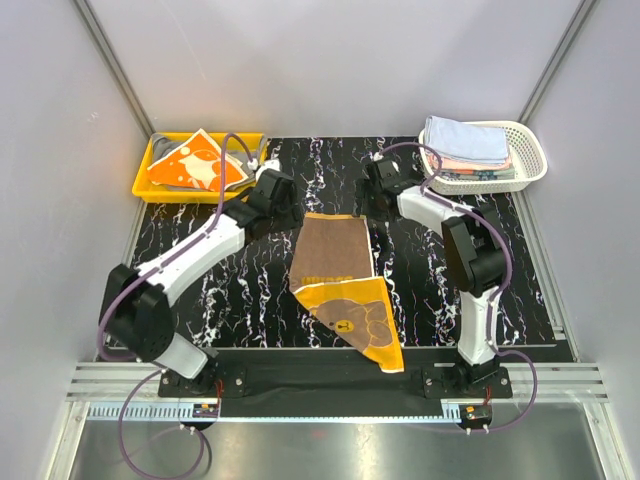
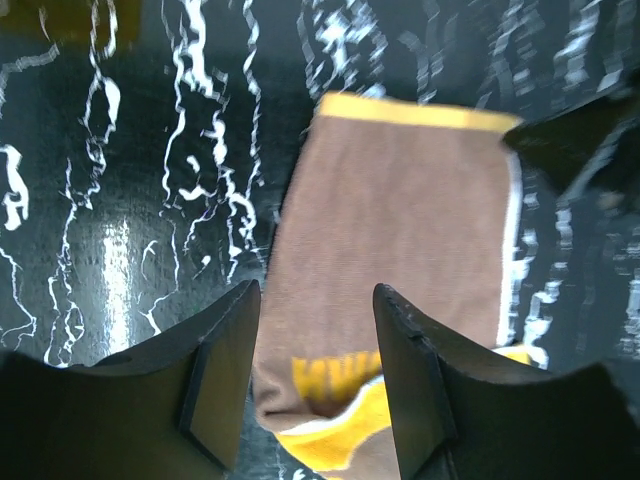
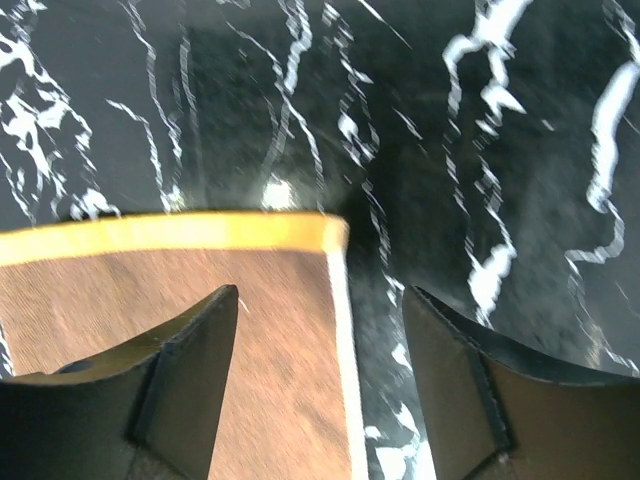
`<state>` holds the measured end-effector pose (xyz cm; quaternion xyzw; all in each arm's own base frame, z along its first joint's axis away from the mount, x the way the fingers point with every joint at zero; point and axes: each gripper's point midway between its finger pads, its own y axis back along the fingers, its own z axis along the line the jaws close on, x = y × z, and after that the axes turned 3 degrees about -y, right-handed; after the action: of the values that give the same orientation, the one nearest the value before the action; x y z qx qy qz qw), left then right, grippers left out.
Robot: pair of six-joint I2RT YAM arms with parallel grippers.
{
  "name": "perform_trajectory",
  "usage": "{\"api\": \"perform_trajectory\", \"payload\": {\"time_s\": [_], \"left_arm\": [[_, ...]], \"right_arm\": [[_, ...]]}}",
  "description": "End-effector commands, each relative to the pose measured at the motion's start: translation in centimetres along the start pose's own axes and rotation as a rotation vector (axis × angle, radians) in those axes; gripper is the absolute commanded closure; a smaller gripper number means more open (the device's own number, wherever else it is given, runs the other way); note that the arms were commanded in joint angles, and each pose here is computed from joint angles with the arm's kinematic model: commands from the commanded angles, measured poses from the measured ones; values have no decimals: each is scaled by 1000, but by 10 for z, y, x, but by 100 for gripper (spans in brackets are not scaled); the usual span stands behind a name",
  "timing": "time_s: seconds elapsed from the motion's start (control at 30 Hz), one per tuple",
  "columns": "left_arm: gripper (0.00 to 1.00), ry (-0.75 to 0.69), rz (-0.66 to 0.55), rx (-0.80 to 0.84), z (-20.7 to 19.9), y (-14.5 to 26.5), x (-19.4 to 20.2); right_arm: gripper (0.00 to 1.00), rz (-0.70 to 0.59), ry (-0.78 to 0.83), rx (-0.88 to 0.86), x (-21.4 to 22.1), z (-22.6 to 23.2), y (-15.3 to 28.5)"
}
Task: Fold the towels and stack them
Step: Flatten out the crumpled towel
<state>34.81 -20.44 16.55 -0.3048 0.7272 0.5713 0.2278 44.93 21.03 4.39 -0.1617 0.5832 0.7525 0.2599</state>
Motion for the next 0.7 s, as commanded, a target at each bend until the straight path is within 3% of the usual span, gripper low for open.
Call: {"api": "perform_trajectory", "payload": {"time_s": [0.0,0.2,0.3,0.33,0.37,0.47,0.6,0.67], "left_arm": [[46,-1,-12,93,-20,-9,-17],[46,2,30,87,-15,-33,-18],[46,0,47,90,-13,-44,-20],[46,-2,52,92,-13,-46,-20],[46,-2,59,88,-11,-52,-21],[46,-9,74,98,-8,-60,-22],[45,-21,108,112,-7,-78,-22],[44,-36,111,103,-3,-84,-24]], "right_arm": [[29,-22,26,6,-9,11,-8],[34,13,53,39,7,8,-26],[44,32,62,55,14,5,-35],[48,33,62,57,14,4,-35],[61,34,64,60,14,4,-35],[82,25,69,84,12,0,-31],[98,-23,85,83,-6,3,-9],[100,-44,97,74,-13,5,3]]}}
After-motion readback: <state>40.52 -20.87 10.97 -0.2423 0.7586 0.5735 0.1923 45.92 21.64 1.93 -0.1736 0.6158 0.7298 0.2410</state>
